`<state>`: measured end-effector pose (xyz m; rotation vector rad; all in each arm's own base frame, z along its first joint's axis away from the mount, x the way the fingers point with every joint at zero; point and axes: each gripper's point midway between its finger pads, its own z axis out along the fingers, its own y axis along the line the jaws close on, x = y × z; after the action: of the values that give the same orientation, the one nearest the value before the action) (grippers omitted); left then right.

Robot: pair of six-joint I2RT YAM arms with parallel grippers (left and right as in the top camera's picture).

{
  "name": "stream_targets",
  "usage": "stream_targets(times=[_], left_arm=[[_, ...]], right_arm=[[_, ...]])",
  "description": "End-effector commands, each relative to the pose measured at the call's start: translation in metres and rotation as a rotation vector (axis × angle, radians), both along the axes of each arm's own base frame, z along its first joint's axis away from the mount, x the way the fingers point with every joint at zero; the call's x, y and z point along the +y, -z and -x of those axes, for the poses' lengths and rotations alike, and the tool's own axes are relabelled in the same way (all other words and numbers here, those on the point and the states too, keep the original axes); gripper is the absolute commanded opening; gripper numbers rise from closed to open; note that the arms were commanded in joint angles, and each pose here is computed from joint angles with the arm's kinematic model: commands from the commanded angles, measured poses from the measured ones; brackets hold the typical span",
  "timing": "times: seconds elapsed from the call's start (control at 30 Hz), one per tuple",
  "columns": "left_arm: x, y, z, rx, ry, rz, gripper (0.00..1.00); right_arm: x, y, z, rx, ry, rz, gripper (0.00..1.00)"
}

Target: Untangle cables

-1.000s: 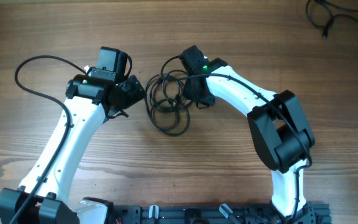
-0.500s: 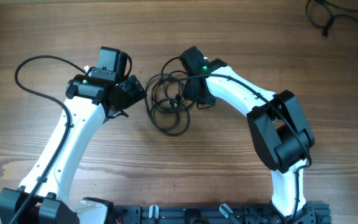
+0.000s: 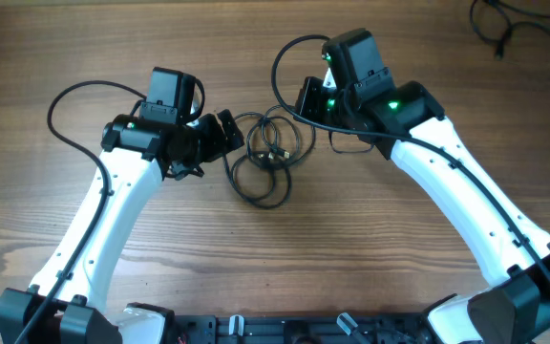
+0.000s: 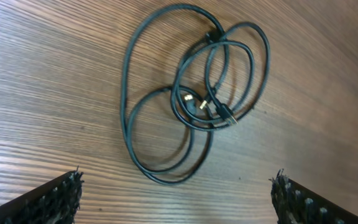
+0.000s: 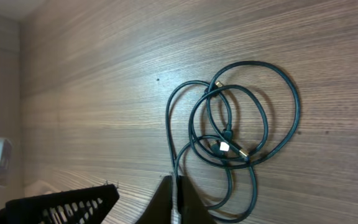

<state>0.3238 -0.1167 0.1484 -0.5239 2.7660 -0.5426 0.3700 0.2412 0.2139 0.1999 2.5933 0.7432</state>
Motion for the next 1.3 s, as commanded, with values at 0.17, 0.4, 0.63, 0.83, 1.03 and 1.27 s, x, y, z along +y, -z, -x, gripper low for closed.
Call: stream_targets(times=[0.17, 0.4, 0.63, 0.83, 1.03, 1.27], left_arm=[[-0.002, 0.004, 0.002, 0.008, 0.031, 0.004, 1.00], [0.004, 0.005, 0.000, 0.001, 0.018, -0.029, 1.00], [0.004, 0.005, 0.000, 0.001, 0.017, -0.029, 1.00], [0.004, 0.005, 0.000, 0.000, 0.017, -0.030, 1.00], [0.004, 0.005, 0.000, 0.001, 0.017, -0.030, 1.00], [0.004, 0.005, 0.000, 0.001, 0.017, -0.030, 1.00]], right_arm=[[0.006, 0.084, 0.004, 0.168, -0.023, 0.124, 0.43], [0.035, 0.186, 0.027, 0.289, -0.399, 0.194, 0.49], [0.024, 0.194, 0.041, 0.153, -0.795, 0.319, 0.68], [0.037, 0.196, 0.052, 0.072, -0.952, 0.383, 0.67], [0.065, 0.198, 0.063, -0.045, -1.074, 0.510, 0.68], [0.067, 0.201, 0.061, -0.068, -1.072, 0.507, 0.68]])
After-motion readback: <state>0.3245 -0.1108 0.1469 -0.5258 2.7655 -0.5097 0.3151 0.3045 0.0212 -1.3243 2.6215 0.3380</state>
